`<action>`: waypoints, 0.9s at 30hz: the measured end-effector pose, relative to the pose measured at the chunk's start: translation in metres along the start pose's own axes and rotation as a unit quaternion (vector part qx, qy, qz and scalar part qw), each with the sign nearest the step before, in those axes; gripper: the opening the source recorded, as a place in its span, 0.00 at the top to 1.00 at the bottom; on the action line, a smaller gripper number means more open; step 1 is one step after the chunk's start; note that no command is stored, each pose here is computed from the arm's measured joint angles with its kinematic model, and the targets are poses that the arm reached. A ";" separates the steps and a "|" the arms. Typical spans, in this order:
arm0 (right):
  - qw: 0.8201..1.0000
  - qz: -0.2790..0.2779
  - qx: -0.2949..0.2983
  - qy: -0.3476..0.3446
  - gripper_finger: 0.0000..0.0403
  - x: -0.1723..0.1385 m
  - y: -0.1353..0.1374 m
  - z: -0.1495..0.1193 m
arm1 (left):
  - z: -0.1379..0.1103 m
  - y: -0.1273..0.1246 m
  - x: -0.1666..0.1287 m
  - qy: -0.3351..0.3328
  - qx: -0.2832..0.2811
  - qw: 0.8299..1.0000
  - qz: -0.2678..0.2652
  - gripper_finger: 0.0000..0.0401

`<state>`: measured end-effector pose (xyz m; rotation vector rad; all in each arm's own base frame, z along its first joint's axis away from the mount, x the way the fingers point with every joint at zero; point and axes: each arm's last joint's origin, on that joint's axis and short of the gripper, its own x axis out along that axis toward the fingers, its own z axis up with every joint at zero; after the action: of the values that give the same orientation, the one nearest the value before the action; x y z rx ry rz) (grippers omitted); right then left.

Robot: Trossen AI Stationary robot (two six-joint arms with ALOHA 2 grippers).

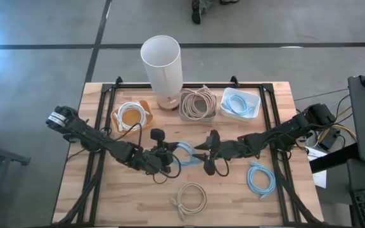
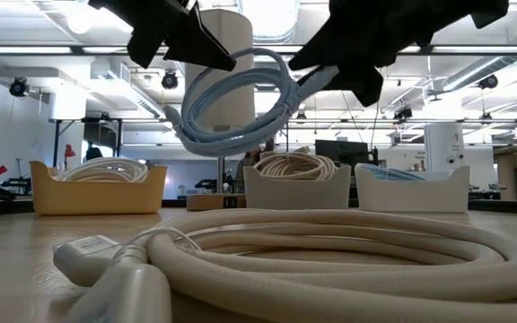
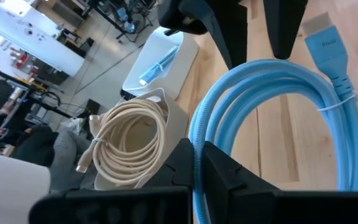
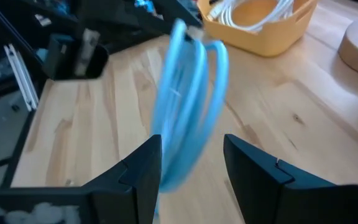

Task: Sort HDMI cables
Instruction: Put the left blue HDMI cable into the white bin

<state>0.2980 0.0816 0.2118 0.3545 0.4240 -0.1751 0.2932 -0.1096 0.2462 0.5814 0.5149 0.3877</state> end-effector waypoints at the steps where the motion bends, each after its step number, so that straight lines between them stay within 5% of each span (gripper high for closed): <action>1: 1.000 -0.002 -0.001 0.004 0.58 0.000 0.000 -0.001 | 0.000 0.000 -0.001 0.001 0.001 1.000 0.007 0.97; 20: 0.999 0.032 0.002 0.030 0.58 0.003 -0.007 0.002 | 0.004 0.000 -0.001 -0.020 0.001 1.000 0.008 0.97; 27: 0.996 0.078 -0.042 0.002 0.58 0.004 -0.004 0.010 | 0.005 0.000 -0.001 -0.024 0.003 1.000 0.003 0.97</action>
<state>0.3045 0.0738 0.2170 0.3043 0.4052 -0.0044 0.2950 -0.1120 0.2499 0.5964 0.4691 0.3771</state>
